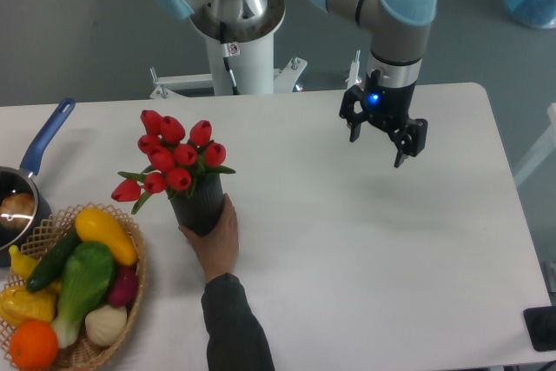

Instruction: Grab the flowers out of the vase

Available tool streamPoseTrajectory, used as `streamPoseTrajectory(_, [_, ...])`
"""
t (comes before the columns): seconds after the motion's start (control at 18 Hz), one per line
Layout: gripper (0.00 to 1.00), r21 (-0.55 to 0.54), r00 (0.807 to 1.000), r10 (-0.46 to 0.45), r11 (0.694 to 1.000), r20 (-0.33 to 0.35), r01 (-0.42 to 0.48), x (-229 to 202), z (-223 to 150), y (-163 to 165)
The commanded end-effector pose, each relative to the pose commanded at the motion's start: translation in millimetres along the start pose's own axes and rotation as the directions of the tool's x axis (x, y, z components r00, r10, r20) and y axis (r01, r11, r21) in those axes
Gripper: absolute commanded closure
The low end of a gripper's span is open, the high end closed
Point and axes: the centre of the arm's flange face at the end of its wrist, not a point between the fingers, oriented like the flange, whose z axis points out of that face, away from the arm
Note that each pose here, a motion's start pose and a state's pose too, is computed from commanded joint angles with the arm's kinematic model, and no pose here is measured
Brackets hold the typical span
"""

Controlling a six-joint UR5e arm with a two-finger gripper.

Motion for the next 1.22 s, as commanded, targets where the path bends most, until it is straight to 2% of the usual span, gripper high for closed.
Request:
streamPoseTrajectory(0.17, [0.0, 0.007, 1.0, -0.006, 1.0, 0.006, 0.006, -1.5, -1.7, 2.8])
streamPoseTrajectory(0.28, [0.0, 0.061, 1.0, -0.017, 0.998, 0.004, 0.016, -3.8, -1.8, 1.9])
streamPoseTrajectory(0.5, [0.0, 0.101, 1.0, -0.02, 0.995, -0.002, 0.02, -3.2, -1.5, -1.1])
streamPoseTrajectory(0.61, [0.0, 0.156, 0.999, -0.054, 0.986, -0.01, 0.055, -2.5, -3.6, -7.0])
streamPoseTrajectory(0.83, [0.0, 0.295, 0.984, -0.168, 0.939, -0.051, 0.176, -1.5, -11.8, -23.0])
streamPoseTrajectory(1.06, [0.0, 0.342, 0.978, -0.189, 0.917, -0.083, 0.207, 0.7, -11.2, -35.4])
streamPoseTrajectory(1.11, [0.0, 0.38, 0.973, -0.205, 0.896, -0.104, 0.23, -0.5, -12.2, -40.2])
streamPoseTrajectory(1.22, [0.0, 0.48, 0.959, -0.232, 0.83, -0.163, 0.283, -3.4, -16.8, -51.5])
